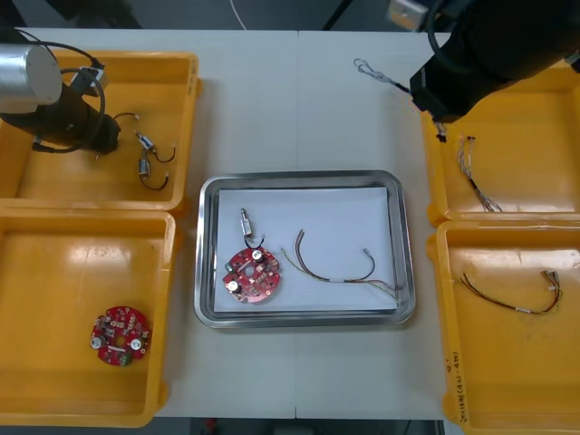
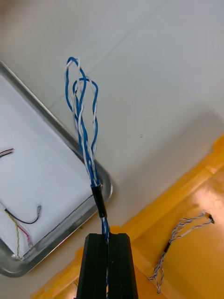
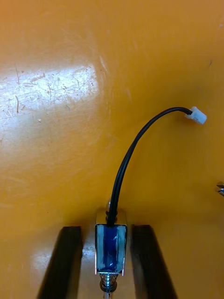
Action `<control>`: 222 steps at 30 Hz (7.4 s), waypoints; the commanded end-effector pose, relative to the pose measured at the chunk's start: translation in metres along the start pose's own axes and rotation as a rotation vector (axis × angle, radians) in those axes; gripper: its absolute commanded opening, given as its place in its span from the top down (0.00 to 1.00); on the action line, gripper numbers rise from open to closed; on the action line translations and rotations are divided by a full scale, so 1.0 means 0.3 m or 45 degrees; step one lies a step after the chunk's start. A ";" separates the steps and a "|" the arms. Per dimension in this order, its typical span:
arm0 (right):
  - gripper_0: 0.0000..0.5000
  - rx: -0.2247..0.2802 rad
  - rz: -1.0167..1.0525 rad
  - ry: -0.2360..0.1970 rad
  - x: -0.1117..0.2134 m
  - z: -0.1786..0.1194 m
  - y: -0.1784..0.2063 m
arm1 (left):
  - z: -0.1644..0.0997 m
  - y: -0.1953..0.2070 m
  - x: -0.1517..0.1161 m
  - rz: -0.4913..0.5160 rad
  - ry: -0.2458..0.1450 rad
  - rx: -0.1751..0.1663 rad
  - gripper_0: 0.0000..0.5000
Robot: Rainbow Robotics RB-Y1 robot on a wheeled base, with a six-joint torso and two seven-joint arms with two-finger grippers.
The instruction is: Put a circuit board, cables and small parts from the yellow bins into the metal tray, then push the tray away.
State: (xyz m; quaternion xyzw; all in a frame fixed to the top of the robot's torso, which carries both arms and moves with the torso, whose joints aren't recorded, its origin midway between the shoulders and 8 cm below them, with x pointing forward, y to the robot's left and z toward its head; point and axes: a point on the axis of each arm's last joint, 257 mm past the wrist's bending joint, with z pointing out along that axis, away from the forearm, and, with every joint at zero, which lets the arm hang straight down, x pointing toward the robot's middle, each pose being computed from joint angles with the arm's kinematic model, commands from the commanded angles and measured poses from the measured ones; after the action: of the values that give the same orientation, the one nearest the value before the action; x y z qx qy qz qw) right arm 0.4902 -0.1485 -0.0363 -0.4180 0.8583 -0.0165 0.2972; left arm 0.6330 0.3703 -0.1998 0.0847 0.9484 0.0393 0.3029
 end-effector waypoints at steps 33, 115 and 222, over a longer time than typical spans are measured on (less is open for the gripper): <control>1.00 0.072 -0.840 0.111 0.089 0.504 0.266 | -0.283 -0.027 -0.075 0.128 0.092 0.012 1.00; 0.00 0.214 0.200 0.019 0.467 0.007 -0.146 | -0.621 -0.652 -0.075 -0.156 0.003 0.163 1.00; 0.00 0.248 1.202 0.151 1.000 -0.009 -0.079 | -0.393 -1.055 0.156 -0.307 0.021 0.159 0.00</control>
State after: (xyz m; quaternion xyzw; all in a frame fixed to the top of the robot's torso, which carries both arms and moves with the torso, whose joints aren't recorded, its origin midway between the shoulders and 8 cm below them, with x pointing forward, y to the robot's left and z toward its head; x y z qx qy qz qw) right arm 0.3657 -0.3908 -0.1846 0.0411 0.9682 0.0092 0.2466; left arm 0.4836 0.0501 -0.1961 0.0361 0.9584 -0.0325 0.2812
